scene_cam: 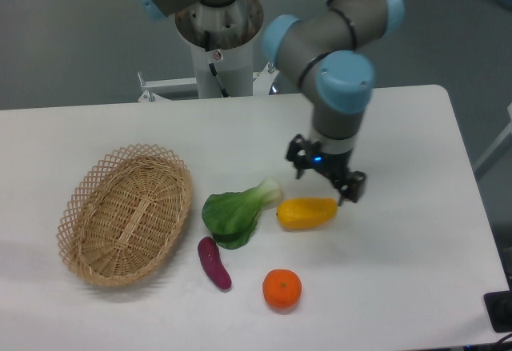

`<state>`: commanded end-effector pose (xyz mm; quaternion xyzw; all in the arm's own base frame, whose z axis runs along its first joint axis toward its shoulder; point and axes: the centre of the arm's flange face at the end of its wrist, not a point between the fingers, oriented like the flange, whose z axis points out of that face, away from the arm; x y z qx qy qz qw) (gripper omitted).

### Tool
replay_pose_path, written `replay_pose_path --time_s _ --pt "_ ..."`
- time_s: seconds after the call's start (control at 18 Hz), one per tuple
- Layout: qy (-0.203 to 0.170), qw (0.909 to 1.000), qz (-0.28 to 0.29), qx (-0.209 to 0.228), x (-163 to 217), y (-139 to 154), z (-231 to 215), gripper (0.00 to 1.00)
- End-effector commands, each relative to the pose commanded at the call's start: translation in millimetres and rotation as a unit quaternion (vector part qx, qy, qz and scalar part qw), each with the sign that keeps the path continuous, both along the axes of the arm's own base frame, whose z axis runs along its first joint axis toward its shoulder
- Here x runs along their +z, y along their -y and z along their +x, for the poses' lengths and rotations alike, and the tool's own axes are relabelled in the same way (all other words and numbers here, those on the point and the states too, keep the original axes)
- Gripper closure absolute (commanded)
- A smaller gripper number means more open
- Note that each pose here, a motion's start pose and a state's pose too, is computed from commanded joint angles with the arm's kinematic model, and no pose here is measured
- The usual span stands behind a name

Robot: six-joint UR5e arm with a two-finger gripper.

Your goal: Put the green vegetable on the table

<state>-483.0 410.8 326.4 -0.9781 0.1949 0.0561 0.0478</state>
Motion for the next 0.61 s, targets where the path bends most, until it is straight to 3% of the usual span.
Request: replay_pose_path --time_s 0.22,0.61 --pt "-0.013 0.9999 0.005 0.004 7.6 11.1 -51.5 0.0" --pt "-0.006 0.9999 -0.007 -0.01 3.6 11.4 -88.3 0.0"
